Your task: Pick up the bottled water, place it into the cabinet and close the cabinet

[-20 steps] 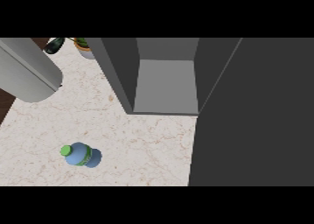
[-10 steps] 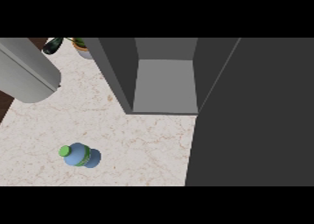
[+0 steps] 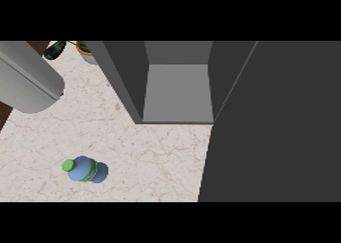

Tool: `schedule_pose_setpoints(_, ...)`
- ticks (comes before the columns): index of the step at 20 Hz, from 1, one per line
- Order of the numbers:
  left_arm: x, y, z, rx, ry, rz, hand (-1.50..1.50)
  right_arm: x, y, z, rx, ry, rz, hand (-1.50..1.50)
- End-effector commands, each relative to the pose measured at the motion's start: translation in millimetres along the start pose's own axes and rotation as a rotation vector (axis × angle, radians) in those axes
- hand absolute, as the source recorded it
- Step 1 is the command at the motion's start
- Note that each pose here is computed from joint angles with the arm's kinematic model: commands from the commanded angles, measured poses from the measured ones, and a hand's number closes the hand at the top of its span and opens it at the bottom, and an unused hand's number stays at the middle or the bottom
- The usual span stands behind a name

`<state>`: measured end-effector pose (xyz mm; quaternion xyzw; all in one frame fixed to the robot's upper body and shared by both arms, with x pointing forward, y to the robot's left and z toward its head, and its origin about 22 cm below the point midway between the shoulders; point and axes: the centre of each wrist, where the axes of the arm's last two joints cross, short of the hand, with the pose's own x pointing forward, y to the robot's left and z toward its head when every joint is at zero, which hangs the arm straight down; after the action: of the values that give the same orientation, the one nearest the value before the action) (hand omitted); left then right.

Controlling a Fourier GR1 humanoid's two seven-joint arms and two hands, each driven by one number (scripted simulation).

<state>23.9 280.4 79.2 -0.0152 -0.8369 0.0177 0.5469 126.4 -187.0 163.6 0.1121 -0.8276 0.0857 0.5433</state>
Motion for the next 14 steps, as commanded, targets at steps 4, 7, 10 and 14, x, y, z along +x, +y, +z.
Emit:
schedule_pose_setpoints(4, -31.3, 19.9, 1.9, 0.005, 0.034, -0.035, -1.5, 12.7, 5.5, 2.4, -0.006, -0.02, 0.054, -1.5)
schedule_pose_setpoints(7, -28.6, -0.2, -28.4, 0.049, 0.045, -0.036, -1.5, 25.1, 17.1, 12.5, 0.01, -0.01, 0.039, -1.5)
schedule_pose_setpoints(10, -51.8, 14.2, -21.6, 0.042, 0.074, -0.035, -1.5, 25.3, 1.9, 5.5, -0.002, -0.027, 0.045, -1.5)
schedule_pose_setpoints(14, -67.4, 31.6, -34.1, 0.087, 0.102, -0.039, -1.5, 17.4, 6.4, 3.7, 0.014, -0.018, 0.05, -1.5)
